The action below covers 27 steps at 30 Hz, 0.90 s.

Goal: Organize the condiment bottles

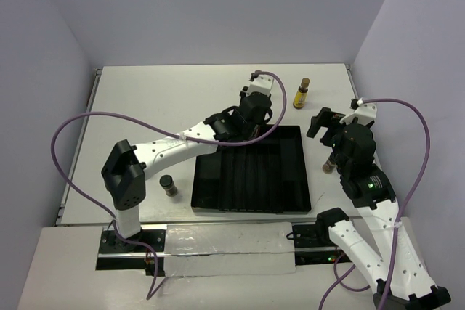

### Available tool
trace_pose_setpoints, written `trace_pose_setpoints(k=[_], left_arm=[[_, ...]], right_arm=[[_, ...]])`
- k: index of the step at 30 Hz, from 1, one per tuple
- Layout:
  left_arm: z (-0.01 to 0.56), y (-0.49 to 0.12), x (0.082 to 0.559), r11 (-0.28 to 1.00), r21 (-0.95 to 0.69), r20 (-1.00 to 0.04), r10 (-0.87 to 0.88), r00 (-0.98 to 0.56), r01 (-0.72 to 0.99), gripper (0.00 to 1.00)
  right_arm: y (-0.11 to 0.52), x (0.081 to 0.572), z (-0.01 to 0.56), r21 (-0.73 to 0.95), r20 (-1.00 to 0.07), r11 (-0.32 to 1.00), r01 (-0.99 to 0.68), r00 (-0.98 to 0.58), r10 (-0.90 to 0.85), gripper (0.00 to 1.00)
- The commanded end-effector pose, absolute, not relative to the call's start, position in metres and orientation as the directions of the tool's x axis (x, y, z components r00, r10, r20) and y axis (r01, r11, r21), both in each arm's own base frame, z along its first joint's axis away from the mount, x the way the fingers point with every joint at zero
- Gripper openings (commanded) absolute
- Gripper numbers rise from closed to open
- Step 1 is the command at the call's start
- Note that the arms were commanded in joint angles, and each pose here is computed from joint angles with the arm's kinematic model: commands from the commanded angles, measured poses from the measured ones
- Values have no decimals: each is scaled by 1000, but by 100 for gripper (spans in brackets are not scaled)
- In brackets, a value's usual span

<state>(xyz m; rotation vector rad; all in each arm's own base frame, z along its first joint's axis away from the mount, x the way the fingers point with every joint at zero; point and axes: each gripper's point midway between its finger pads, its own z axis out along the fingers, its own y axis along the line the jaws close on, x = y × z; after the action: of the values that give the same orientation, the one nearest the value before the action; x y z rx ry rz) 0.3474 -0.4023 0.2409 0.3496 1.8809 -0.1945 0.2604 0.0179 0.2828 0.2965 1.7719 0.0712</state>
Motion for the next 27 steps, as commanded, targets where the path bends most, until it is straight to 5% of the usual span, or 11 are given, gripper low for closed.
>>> trace_pose_setpoints(k=[1,7,12,14,27], left_arm=[[278,-421,356,944,-69,-973,8,-233,321,10],[253,-426,360,955,-59,-960,26,-279,289,17],[239,-427,362,966,-44,-944,42,-326,254,81],[243,-427,361,964,-56,-944,34,-327,261,97],[357,-387,338,946,-175,-964,-108,-243,274,99]], right_arm=[[16,259,293,217,-957,962,163,-160,243,100],[14,256,296,220,-958,961,168,-150,246,100],[14,256,294,218,-957,961,169,-155,244,100],[14,256,294,218,-957,962,167,-155,244,100],[19,260,290,219,-956,964,151,-167,243,100]])
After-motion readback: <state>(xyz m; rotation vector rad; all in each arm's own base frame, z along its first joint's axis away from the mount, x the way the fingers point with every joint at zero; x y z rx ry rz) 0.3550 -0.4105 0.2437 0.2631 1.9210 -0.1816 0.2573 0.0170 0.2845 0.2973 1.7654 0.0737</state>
